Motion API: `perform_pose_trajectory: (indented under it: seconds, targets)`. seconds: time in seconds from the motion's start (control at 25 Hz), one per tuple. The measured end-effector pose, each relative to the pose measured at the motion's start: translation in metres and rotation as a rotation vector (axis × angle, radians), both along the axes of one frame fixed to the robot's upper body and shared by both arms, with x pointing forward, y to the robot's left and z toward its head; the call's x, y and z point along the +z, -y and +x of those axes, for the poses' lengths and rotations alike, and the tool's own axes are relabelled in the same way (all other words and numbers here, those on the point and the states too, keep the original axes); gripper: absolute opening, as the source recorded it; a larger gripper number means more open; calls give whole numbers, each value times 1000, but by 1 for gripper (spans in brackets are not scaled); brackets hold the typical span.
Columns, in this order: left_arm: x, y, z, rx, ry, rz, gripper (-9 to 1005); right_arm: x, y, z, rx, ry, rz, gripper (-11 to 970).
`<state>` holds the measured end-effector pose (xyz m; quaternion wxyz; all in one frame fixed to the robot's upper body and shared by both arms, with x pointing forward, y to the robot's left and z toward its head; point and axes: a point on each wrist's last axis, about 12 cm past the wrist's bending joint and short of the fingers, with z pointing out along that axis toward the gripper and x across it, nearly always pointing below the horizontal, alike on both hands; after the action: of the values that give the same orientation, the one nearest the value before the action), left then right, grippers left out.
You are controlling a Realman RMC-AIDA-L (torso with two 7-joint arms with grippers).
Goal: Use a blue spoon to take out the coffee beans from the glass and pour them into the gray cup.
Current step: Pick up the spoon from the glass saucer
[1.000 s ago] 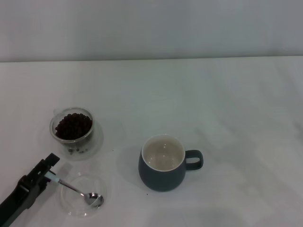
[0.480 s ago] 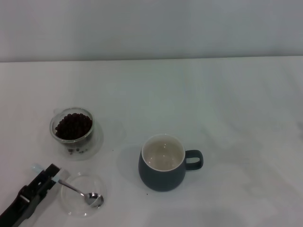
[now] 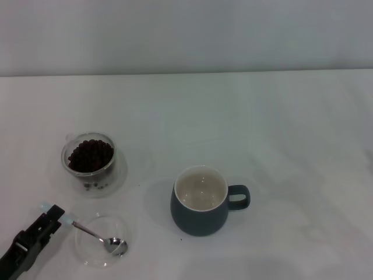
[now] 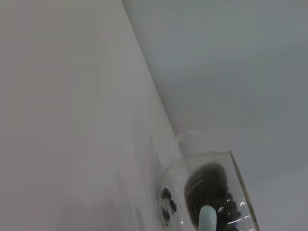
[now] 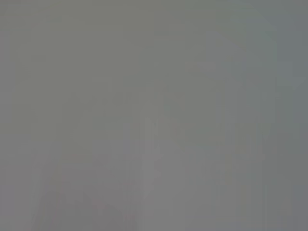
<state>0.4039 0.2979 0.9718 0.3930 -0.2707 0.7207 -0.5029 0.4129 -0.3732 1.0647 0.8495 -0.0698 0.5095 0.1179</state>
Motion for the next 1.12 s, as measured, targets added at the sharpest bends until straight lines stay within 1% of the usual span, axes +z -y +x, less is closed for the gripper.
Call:
perform_pose_trajectory:
  seconds: [0.2, 0.4, 0.64, 0.96, 1.12]
  targets:
    - [3, -3, 7, -13, 5, 0, 568, -2, -6, -2, -4, 7, -2, 729]
    - [6, -9, 12, -18, 7, 9, 480, -3, -7, -6, -4, 8, 2, 728]
    - [7, -11, 15, -24, 11, 23, 486, -4, -10, -7, -2, 13, 8, 727]
    - [5, -9, 18, -32, 1, 33, 446, -3, -14, -5, 7, 25, 0, 726]
    - [4, -7, 20, -42, -19, 34, 372, -3, -15, -4, 9, 24, -2, 726]
